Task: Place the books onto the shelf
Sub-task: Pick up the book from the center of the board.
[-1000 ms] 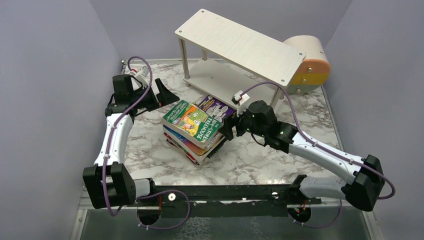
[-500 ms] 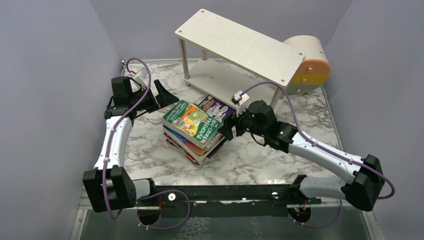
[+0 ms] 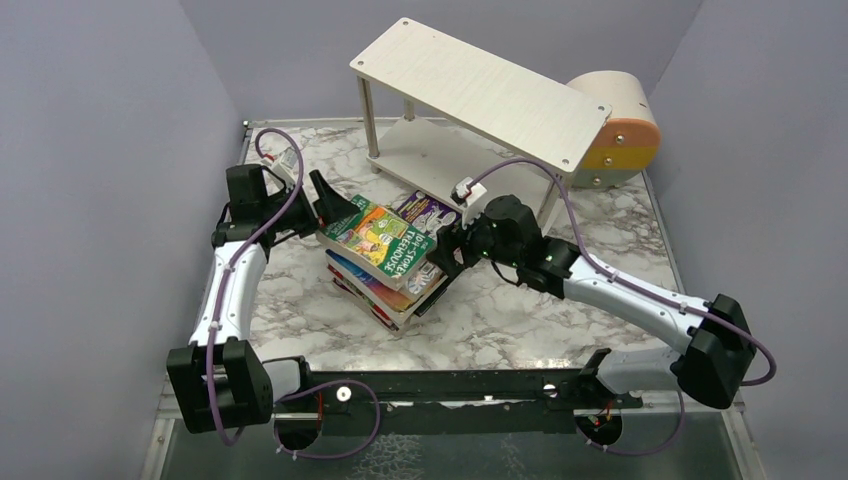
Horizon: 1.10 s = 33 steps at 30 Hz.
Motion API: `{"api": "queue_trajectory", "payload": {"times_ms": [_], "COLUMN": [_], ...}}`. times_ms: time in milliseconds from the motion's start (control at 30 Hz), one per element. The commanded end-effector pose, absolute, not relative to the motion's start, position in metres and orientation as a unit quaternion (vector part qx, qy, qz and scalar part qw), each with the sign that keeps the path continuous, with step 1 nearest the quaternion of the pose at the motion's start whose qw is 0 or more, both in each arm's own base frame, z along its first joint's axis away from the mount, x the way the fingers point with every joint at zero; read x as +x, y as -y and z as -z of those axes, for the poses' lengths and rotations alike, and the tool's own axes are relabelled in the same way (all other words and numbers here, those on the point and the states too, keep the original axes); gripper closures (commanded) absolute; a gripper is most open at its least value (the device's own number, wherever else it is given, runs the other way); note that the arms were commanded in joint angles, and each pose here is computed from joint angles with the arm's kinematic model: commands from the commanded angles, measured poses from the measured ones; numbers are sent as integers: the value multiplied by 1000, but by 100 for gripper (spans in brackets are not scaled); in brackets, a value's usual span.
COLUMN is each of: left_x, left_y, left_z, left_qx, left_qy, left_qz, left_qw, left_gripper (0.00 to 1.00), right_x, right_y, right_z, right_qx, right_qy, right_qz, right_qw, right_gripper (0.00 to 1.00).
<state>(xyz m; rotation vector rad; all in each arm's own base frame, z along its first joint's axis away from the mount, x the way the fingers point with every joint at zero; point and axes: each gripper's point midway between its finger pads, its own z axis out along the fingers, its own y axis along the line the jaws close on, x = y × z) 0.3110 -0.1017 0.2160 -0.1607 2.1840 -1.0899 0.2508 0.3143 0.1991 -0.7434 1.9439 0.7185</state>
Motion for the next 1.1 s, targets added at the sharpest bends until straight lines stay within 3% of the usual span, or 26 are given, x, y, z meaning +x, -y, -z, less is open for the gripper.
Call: {"api": "queue_trajectory", "payload": {"times_ms": [0, 667, 1067], "left_x": [309, 297, 299], "left_y": [100, 77, 76], "left_z": [-233, -224, -235], "left_qx": [-51, -148, -168], "left_qy": [-826, -791, -755], "left_qz": [424, 451, 483], "left_qw": [367, 386, 410], "left_gripper": [4, 6, 21], "right_x": [256, 262, 266], "right_y": [-331, -339, -343], "right_z": [-225, -216, -215], "right_qx": [-309, -310, -314], "right_qy": [-758, -758, -754], "right_qz": [-316, -318, -318], "right_qw": [479, 477, 481], "right_gripper": [24, 24, 24]}}
